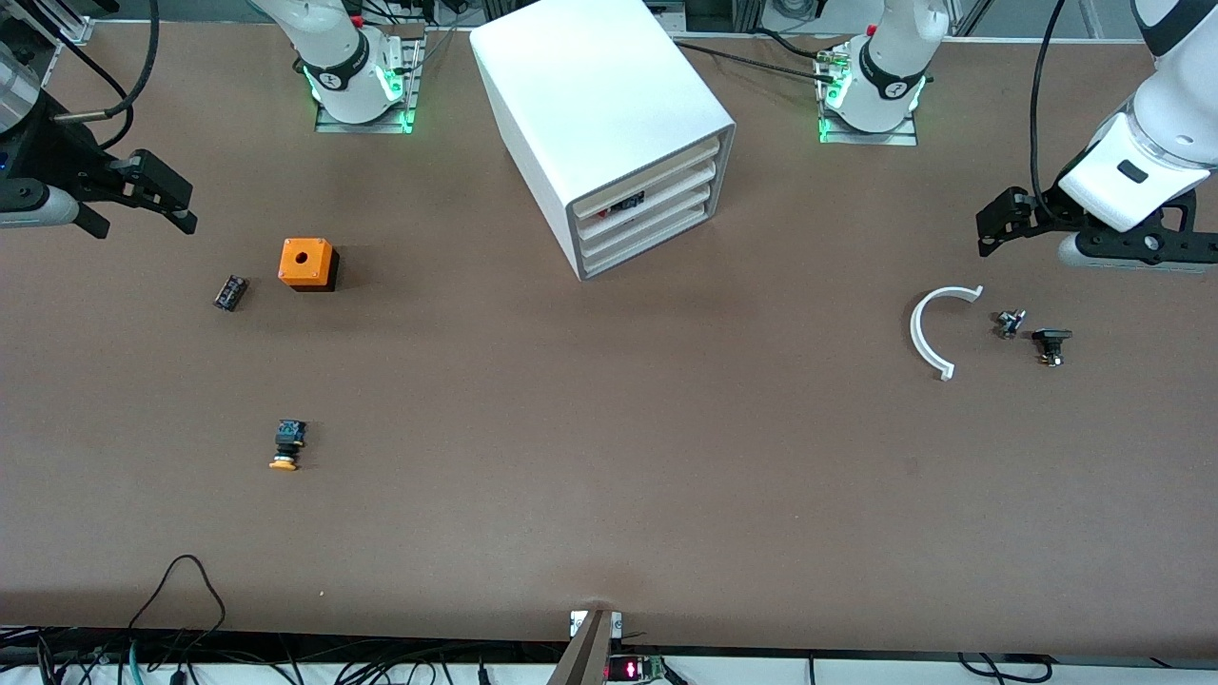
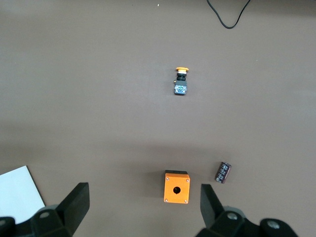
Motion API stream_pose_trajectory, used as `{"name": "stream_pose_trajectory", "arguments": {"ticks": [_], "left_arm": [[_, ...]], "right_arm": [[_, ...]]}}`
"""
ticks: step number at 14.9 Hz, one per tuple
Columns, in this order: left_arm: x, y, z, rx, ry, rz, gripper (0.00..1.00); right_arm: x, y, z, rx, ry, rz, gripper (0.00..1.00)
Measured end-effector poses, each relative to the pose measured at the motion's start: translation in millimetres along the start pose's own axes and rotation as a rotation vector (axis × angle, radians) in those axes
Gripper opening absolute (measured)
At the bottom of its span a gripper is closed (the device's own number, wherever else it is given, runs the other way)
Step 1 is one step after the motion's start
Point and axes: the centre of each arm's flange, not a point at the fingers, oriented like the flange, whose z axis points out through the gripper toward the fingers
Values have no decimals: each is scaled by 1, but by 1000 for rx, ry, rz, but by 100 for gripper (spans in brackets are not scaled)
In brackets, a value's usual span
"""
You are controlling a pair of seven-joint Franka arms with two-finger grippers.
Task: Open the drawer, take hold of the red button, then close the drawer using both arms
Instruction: 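Reach the left gripper toward the drawer while the right gripper advances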
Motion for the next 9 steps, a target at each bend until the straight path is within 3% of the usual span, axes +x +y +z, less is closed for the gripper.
{"name": "stream_pose_trajectory", "arguments": {"ticks": [6,9], "left_arm": [[0,0,0,0,0,0,100],[0,0,0,0,-4,0,100]], "right_arm": [[-2,0,0,0,-21,0,100],[0,1,12,1,-57,1,100]]}}
